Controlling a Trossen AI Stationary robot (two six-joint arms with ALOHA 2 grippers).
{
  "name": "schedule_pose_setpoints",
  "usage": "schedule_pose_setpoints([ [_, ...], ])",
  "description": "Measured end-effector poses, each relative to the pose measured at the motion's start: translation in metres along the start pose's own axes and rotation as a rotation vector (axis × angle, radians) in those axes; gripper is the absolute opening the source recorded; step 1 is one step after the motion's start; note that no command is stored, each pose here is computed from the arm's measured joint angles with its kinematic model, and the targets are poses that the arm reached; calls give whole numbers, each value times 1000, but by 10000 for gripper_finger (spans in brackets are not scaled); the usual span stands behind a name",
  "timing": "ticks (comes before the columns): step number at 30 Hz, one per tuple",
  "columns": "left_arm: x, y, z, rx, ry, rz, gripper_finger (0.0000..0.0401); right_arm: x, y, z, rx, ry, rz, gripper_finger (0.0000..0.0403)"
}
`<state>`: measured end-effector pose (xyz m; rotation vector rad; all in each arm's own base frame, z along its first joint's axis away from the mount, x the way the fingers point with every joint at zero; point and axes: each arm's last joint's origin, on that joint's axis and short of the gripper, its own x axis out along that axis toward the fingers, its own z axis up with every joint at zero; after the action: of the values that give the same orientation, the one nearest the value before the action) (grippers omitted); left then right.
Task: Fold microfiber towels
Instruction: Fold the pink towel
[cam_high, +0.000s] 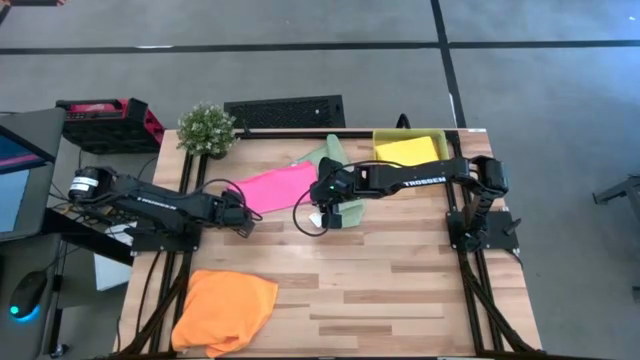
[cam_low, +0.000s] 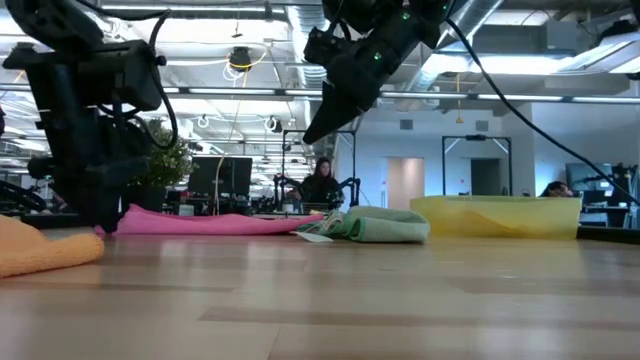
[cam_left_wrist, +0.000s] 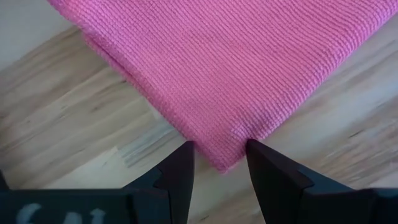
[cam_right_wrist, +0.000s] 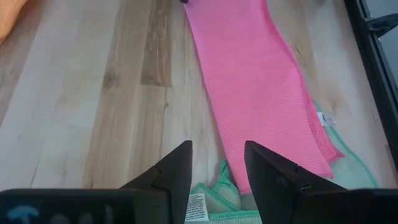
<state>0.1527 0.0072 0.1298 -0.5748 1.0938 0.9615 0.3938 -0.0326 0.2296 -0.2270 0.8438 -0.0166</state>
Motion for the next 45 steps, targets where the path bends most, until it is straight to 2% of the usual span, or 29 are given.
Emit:
schedule_pose_setpoints([
  [5, 8, 3, -5, -11, -18, -16, 140, 0, 0, 0, 0, 0, -1, 171],
  [8, 9, 4, -6, -32, -21, -13, 125, 0, 0, 0, 0, 0, -1, 171],
  [11, 9, 4, -6, -36, -31, -12, 85, 0, 0, 0, 1, 2, 0, 171],
  [14, 9, 3, -5, -23, -46, -4, 27, 0, 0, -1, 0, 11, 2, 171],
  [17, 4, 0, 0, 17, -63, 4, 9, -2, -1, -3, 2, 35, 5, 171],
  [25, -26, -22, 36, 138, -178, -78, 2, -12, -12, -8, 49, 72, -6, 171],
  [30, -34, -23, 60, 174, -232, -89, 1, -14, -20, -12, 68, 94, -16, 171],
  [38, -10, -41, 98, 292, -206, -77, 0, -14, -29, -17, 88, 121, -26, 171],
  [45, -3, -79, 140, 468, -217, -54, 0, -21, -31, -22, 94, 175, -18, 171],
])
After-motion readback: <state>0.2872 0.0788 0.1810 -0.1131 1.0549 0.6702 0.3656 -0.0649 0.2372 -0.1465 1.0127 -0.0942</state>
